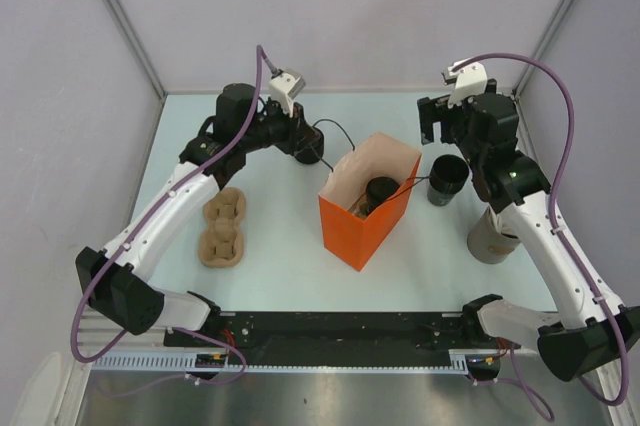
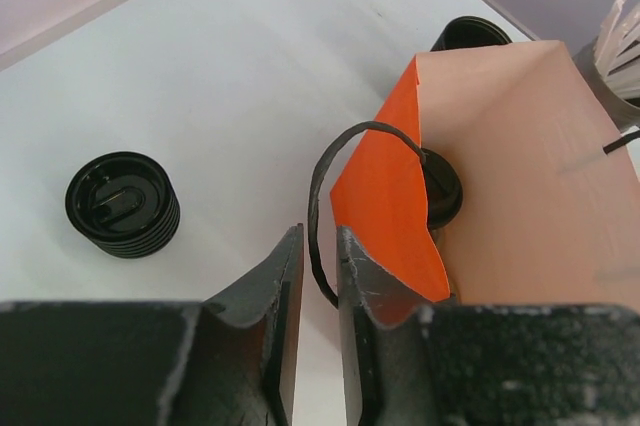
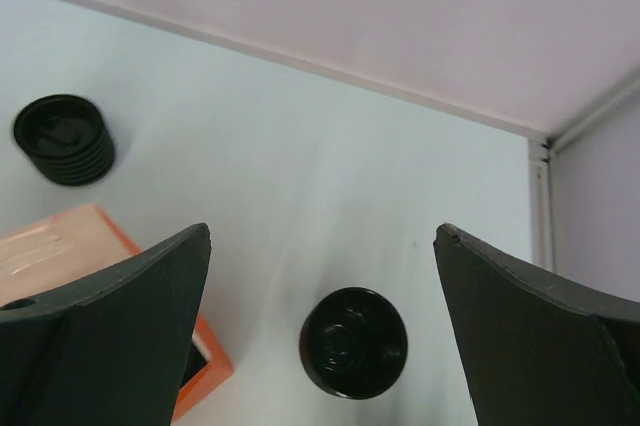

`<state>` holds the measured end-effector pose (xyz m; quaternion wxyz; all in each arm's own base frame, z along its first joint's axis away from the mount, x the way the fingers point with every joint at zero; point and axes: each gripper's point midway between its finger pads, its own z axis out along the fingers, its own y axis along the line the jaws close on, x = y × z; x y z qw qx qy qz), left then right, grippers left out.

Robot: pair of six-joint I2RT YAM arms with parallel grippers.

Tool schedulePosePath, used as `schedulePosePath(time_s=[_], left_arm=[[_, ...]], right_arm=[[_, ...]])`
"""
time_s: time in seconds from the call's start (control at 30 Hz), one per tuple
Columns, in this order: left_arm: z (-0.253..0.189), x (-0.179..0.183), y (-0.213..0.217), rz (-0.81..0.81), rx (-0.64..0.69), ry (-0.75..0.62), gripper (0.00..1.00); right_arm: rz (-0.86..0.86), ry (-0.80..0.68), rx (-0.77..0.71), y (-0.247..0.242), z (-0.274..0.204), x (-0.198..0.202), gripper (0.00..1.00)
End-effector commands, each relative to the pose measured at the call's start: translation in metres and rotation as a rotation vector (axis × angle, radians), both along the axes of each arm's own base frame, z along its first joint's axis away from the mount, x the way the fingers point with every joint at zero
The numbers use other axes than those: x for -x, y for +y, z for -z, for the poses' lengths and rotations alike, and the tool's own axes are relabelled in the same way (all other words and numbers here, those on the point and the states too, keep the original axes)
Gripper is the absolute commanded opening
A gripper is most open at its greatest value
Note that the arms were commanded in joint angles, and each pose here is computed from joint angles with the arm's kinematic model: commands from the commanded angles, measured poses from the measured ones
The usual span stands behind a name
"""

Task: Pack the takeout coffee

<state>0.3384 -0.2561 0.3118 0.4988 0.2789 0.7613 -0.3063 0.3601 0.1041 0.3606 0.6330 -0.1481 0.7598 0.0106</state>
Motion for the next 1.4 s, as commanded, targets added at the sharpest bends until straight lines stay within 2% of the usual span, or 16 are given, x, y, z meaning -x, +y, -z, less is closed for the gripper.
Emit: schedulePosePath(time_s=[0.0, 0.07, 0.17, 0.4, 0.6, 1.03, 1.37], left_arm=[[-0.024, 0.008, -0.008, 0.058, 0.030, -0.073, 0.24], [-0.025, 0.009, -0.008, 0.059, 0.029, -0.077, 0.23], [-0.026, 0.008, -0.008, 0.054, 0.029, -0.079, 0.15], [-0.031, 0.005, -0.011, 0.059, 0.025, -0.082, 0.01], [-0.038, 0.002, -0.015, 0.064, 0.015, -0.097, 0.00], [-0.042, -0.001, -0.026, 0.061, 0.005, -0.109, 0.00], [-0.053, -0.006, -0.031, 0.056, 0.008, -0.133, 0.00]], right_arm=[[0.226, -0.115, -0.050, -0.044, -0.041, -0.007, 0.95], [0.276, -0.104, -0.037, -0.065, -0.044, -0.005, 0.91], [0.267, -0.034, 0.019, -0.083, -0.038, 0.001, 0.88], [0.156, 0.350, 0.187, -0.104, 0.034, 0.041, 0.84], [0.078, 0.518, 0.252, -0.108, 0.071, 0.074, 0.76], [-0.072, 0.744, 0.286, -0.097, 0.120, 0.109, 0.61], [-0.003, 0.781, 0.325, -0.111, 0.141, 0.100, 0.57]])
